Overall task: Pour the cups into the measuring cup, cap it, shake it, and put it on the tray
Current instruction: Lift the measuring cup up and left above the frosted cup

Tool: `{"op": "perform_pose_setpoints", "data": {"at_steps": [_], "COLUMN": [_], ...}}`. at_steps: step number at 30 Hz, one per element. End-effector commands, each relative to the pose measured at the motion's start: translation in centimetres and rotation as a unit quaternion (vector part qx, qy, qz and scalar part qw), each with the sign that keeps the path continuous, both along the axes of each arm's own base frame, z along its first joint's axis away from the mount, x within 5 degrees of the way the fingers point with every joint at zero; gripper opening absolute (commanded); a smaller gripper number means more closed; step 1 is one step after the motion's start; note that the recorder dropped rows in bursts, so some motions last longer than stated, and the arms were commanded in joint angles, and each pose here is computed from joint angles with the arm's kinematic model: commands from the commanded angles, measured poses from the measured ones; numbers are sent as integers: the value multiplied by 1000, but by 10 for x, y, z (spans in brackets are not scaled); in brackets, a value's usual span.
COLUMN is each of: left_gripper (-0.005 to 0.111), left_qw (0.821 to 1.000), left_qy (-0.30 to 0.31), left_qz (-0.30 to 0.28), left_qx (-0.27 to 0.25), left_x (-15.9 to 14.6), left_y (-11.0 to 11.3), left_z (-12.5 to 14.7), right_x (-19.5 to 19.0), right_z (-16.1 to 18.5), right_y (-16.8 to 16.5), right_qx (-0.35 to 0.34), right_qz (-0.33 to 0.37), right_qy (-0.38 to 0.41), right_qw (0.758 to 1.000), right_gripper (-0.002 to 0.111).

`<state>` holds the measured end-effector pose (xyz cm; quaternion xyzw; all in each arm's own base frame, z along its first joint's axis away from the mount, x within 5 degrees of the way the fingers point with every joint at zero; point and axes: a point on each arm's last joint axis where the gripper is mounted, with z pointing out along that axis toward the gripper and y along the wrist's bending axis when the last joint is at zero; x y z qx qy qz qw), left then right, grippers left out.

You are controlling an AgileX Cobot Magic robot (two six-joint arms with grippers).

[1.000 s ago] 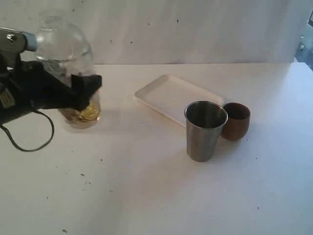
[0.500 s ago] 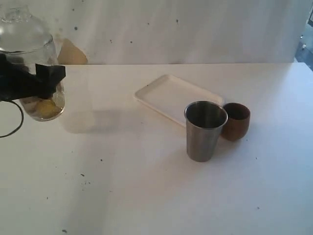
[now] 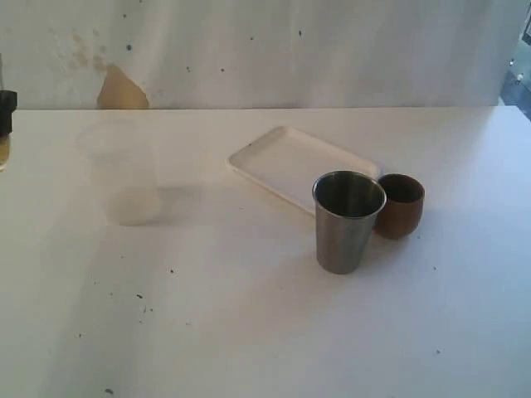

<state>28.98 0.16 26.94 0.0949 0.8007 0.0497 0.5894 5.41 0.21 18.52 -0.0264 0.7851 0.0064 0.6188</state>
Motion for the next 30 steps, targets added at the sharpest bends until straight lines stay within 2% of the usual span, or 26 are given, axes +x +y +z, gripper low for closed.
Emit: {"op": "perform_pose_setpoints", "data": {"at_steps": [1,4,8,14,16,17,19,30], "left_gripper": [0,0,0,0,0,0,0,0], "left_qw": [998,996,988,975,964,950,937,888], "left_qy": [12,30,66,87,93,102,105,85], "left_qz": [-14,-20,-39,-62,-81,-103,-122,-173], "left_qx": [66,85,136,196,234,278,311,418], "left_x": [26,47,75,106,113,119,122,125], "left_y": [4,4,6,7,4,1,-3,-7], "left_z": [-1,-10,-27,-32,-33,-34,-35,-34], "right_x": [0,0,0,0,0,0,0,0], "right_z": [0,0,0,0,0,0,0,0], "right_y": [0,0,0,0,0,0,0,0], "right_qx": [-3,12,11,11,11,11,11,11], "right_qz": [0,-4,-4,-4,-4,-4,-4,-4], "right_qy": [-5,-4,-4,-4,-4,-4,-4,-4], "right_qw": [1000,1000,1000,1000,1000,1000,1000,1000], "right_gripper": [0,0,0,0,0,0,0,0]}}
